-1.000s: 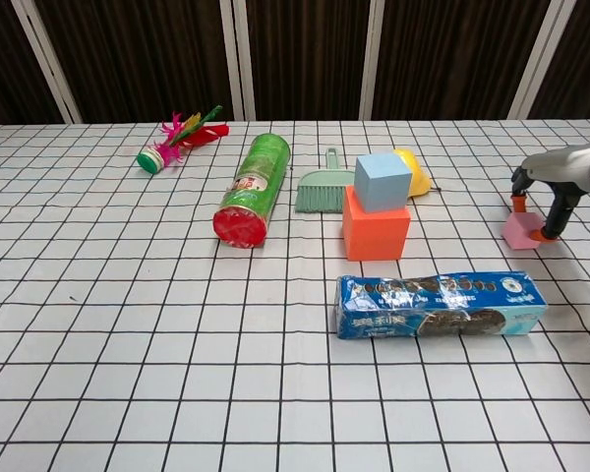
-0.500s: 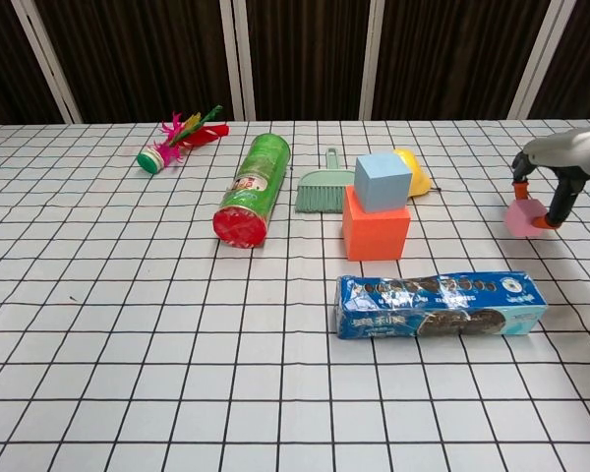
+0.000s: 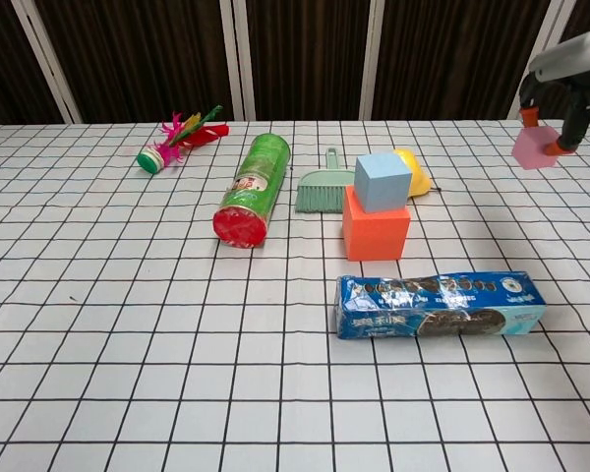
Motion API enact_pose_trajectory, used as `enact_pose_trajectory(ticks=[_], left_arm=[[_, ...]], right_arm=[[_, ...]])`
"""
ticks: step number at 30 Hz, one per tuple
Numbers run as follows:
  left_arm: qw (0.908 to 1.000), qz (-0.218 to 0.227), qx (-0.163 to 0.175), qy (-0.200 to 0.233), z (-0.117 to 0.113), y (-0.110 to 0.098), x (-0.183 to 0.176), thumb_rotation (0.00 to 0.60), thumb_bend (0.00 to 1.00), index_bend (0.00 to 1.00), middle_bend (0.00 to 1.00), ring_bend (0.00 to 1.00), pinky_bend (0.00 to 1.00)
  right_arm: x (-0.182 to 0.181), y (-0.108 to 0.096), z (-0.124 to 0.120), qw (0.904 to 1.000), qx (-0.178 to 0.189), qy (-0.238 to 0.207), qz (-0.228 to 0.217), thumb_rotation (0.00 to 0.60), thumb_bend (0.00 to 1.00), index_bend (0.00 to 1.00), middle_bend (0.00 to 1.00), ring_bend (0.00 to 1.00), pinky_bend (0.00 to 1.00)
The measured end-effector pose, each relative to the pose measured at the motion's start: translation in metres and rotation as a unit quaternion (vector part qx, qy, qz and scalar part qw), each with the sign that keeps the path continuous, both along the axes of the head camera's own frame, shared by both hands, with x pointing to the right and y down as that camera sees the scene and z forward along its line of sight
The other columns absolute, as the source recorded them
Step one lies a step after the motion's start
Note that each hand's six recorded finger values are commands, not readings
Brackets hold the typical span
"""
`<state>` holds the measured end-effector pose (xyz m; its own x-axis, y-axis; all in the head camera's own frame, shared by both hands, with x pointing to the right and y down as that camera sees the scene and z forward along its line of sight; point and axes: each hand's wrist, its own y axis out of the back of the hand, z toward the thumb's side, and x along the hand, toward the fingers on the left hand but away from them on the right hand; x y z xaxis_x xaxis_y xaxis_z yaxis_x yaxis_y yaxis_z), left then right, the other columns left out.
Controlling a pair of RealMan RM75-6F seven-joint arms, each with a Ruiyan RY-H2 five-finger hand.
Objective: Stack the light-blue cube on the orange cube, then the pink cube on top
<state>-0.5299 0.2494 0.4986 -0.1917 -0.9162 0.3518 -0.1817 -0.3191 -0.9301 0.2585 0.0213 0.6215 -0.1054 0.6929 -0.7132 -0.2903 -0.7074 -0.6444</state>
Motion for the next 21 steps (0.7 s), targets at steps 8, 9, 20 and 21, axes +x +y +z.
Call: enact_pose_trajectory(ticks=[8,9,20,21], left_arm=[[1.0,0.001,-0.001,0.006,0.0,0.0,-0.001,0.6,0.16,0.11,0.0,0.0,0.0],[1.0,0.001,-0.001,0.007,0.0,-0.001,-0.001,0.6,0.16,0.11,0.0,0.0,0.0],[0.9997,0.007,0.0,0.022,-0.002,0.0,-0.002,0.6,0.16,0.11,0.0,0.0,0.0],[0.9997,0.007,0.001,0.024,-0.003,0.0,-0.002,0.6,0.16,0.11,0.0,0.0,0.0]], right_arm=[[-0.043,-0.002,-0.02,0.9997,-0.003,-0.023,-0.008,0.6,0.46,0.55,0.08,0.03,0.01],[-0.048,-0.002,-0.023,0.9996,-0.003,-0.026,-0.009,0.6,0.46,0.55,0.08,0.03,0.01],[-0.102,0.002,-0.026,0.9993,-0.021,-0.021,-0.024,0.6,0.46,0.56,0.08,0.02,0.01],[-0.106,0.002,-0.025,0.9992,-0.022,-0.019,-0.026,0.6,0.46,0.56,0.08,0.02,0.01]])
